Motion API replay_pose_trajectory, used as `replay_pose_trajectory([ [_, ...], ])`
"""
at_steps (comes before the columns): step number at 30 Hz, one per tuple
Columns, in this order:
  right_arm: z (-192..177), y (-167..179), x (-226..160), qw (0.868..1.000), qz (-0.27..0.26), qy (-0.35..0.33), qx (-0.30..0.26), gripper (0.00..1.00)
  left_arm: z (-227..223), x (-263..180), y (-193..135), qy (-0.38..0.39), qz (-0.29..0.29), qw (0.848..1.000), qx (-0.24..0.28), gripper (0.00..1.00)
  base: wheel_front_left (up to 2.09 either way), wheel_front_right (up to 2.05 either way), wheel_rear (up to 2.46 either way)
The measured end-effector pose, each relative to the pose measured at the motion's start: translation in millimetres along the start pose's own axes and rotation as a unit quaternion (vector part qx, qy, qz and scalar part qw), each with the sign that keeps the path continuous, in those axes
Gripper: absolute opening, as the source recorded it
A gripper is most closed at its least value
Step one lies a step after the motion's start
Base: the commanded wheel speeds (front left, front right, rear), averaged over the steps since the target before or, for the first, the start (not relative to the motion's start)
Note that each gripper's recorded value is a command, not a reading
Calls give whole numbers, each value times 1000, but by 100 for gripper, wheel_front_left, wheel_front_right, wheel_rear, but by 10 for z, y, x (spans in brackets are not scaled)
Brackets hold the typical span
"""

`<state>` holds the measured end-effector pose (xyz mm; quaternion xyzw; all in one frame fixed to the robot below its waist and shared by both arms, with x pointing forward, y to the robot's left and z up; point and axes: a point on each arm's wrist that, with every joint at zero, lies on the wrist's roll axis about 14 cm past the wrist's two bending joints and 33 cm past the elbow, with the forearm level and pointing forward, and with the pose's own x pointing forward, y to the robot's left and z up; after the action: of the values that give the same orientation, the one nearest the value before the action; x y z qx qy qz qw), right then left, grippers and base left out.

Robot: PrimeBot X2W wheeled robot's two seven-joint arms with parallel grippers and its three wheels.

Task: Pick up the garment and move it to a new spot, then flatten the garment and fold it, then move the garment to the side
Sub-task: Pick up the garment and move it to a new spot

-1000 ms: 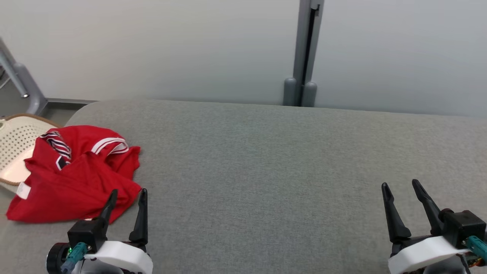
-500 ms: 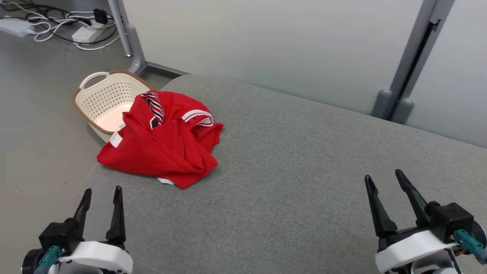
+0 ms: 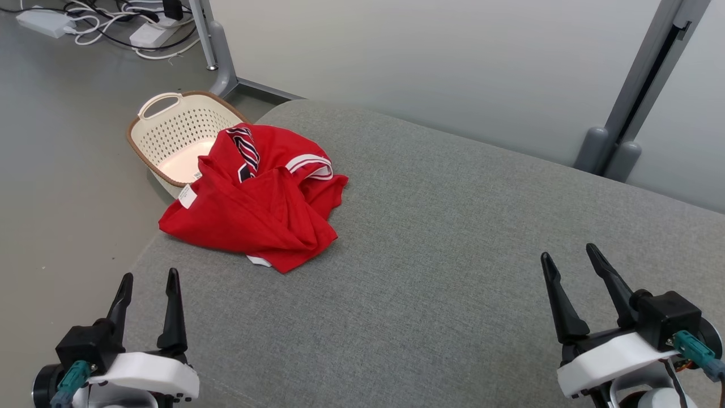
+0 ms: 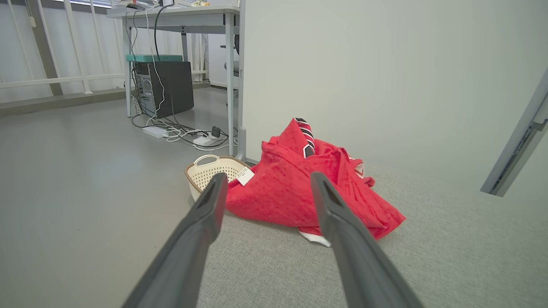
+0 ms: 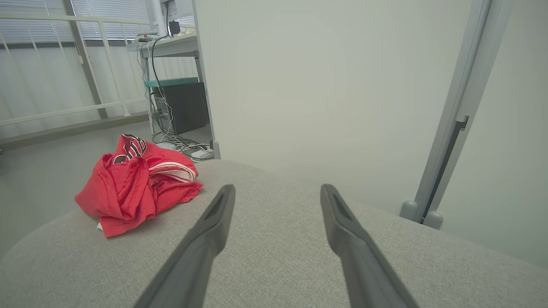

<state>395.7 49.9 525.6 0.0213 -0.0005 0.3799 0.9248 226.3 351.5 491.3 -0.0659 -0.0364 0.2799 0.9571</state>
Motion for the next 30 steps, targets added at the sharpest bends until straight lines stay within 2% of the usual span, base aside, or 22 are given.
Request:
replay_pose_trajectory([
  [7, -4, -71, 40, 1000, -5, -1, 4, 100, 90, 232, -290, -9, -35, 999, 2, 100, 0, 0, 0],
  [13, 76, -309, 255, 1000, -10, -14, -2, 100, 102, 772, -684, 3, -69, 998, 3, 100, 0, 0, 0],
  [20, -271, -754, 256, 999, -48, 18, 15, 100, -743, 1106, -912, 143, -67, 987, 11, 100, 0, 0, 0],
  [28, -606, -1078, 98, 994, -88, 52, 32, 100, -1399, 1133, -818, 256, -26, 966, 15, 100, 0, 0, 0],
  [29, -630, -1107, 81, 994, -92, 55, 33, 100, -1455, 1123, -812, 267, -22, 963, 14, 75, 0, 0, 0],
  [30, -646, -1124, 71, 993, -95, 57, 33, 100, -1485, 1124, -812, 272, -20, 962, 14, 38, 0, 0, 0],
])
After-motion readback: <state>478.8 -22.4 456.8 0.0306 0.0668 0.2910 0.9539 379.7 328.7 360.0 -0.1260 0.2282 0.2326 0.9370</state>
